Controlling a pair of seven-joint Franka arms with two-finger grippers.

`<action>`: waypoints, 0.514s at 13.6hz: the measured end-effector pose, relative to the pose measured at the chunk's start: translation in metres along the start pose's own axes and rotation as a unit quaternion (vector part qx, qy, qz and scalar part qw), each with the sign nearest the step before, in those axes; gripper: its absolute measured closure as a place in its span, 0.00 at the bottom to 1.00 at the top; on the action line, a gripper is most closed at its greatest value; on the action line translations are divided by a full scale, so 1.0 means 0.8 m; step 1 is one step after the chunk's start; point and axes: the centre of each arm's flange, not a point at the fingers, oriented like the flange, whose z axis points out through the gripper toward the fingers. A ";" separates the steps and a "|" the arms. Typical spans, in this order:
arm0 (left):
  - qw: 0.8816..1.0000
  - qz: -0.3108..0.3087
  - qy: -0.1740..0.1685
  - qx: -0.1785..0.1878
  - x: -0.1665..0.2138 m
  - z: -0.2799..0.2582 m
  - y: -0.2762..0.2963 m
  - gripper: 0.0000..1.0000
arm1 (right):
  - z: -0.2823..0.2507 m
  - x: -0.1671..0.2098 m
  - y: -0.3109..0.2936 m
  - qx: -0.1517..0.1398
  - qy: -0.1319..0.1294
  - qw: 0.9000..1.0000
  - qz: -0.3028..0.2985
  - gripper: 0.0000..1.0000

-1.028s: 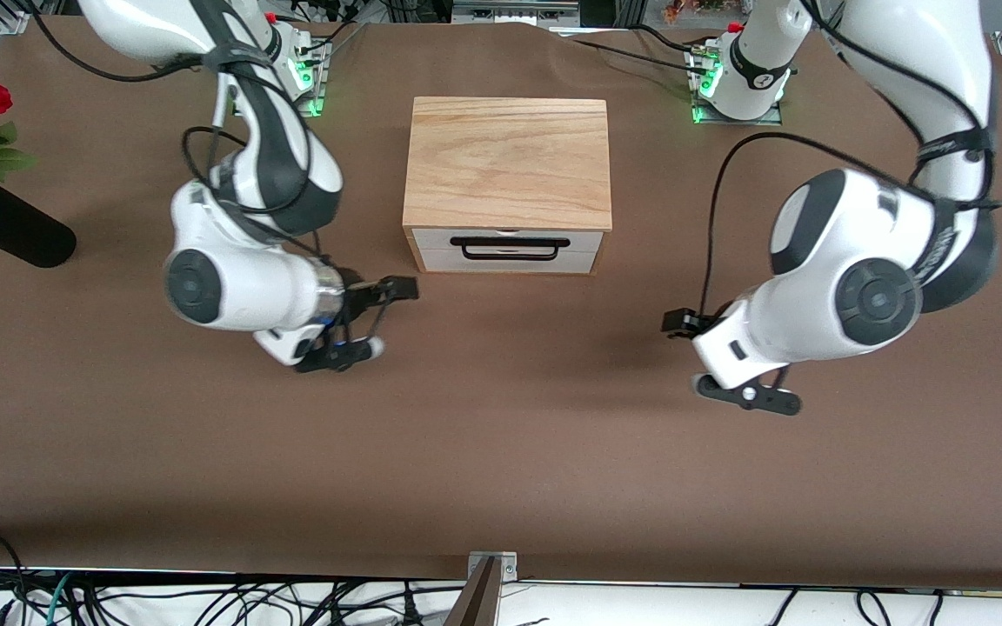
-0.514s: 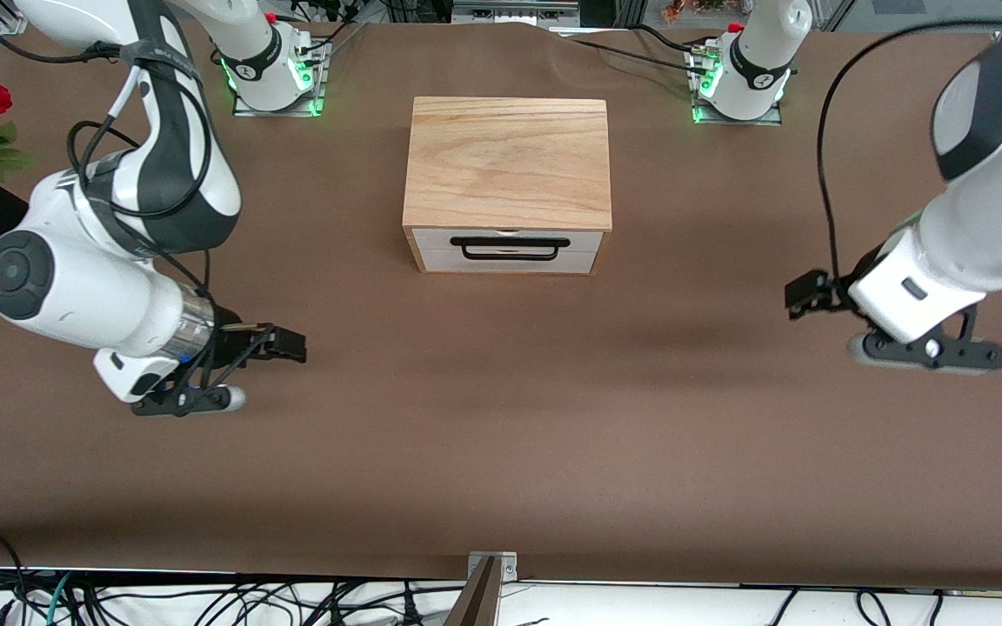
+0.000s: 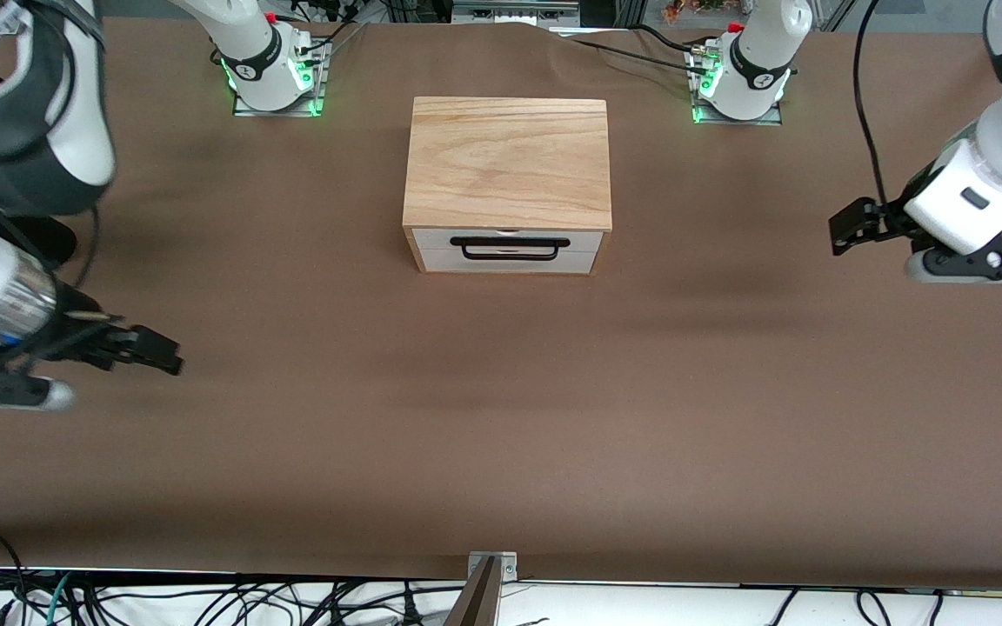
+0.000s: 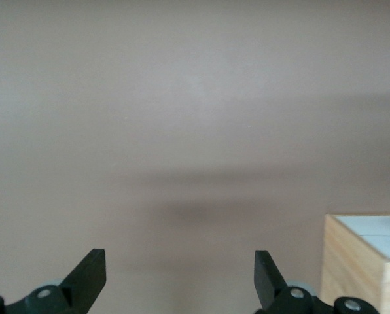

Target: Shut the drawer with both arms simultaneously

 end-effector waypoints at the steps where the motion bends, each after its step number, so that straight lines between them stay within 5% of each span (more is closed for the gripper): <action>1: 1.000 0.005 -0.001 -0.001 -0.014 0.005 -0.020 0.00 | -0.016 -0.007 0.009 -0.017 0.006 1.000 -0.005 0.00; 7: 1.000 0.016 -0.001 -0.001 -0.036 0.006 -0.029 0.00 | -0.037 -0.064 0.050 -0.026 -0.022 0.999 -0.019 0.00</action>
